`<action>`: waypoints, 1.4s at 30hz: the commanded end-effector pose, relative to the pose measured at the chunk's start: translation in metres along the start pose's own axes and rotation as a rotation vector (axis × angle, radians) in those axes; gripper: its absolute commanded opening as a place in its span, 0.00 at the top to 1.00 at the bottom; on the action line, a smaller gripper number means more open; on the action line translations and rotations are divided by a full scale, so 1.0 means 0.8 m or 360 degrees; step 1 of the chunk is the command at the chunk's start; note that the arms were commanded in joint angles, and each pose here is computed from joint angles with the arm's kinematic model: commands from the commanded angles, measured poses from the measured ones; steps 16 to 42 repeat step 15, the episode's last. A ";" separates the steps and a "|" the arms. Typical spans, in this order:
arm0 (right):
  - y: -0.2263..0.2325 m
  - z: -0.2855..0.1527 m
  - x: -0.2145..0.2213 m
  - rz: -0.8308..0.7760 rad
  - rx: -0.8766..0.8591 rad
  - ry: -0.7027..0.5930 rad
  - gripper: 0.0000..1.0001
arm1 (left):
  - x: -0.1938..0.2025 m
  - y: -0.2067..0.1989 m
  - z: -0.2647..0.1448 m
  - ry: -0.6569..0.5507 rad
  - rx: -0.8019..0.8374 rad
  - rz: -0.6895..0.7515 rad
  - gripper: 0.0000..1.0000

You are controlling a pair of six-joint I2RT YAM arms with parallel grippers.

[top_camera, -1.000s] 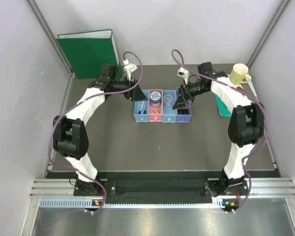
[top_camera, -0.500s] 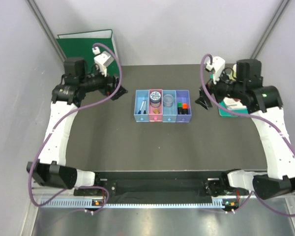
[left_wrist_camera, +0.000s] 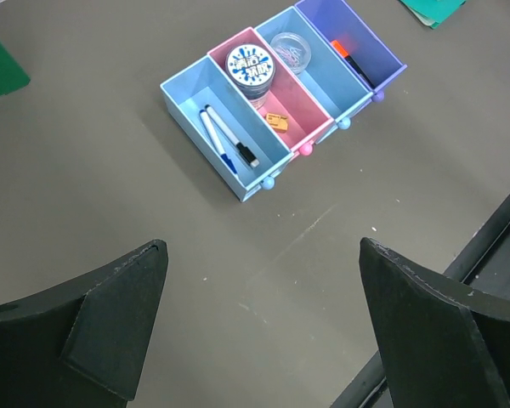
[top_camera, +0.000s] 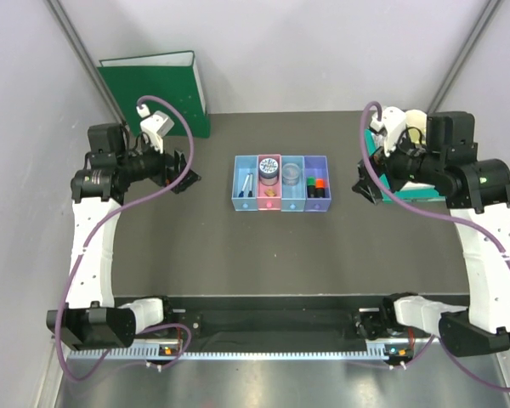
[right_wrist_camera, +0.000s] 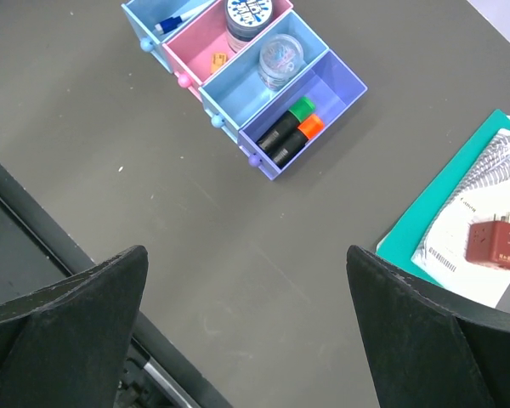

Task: Sort the stationery into containers
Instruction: Reset both arms

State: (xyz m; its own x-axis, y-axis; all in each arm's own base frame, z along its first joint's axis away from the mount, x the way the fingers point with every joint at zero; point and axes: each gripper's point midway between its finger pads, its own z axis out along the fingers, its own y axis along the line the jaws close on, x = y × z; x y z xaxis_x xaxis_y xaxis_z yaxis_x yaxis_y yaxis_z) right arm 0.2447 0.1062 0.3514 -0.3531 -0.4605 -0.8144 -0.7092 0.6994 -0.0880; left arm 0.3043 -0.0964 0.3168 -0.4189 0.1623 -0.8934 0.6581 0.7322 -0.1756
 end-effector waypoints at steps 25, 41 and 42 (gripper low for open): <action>-0.006 -0.017 -0.019 0.0013 0.0090 -0.0109 0.00 | -0.012 -0.007 -0.009 -0.0070 0.0016 0.0065 0.01; -0.006 -0.017 -0.019 0.0013 0.0090 -0.0109 0.00 | -0.012 -0.007 -0.009 -0.0070 0.0016 0.0065 0.01; -0.006 -0.017 -0.019 0.0013 0.0090 -0.0109 0.00 | -0.012 -0.007 -0.009 -0.0070 0.0016 0.0065 0.01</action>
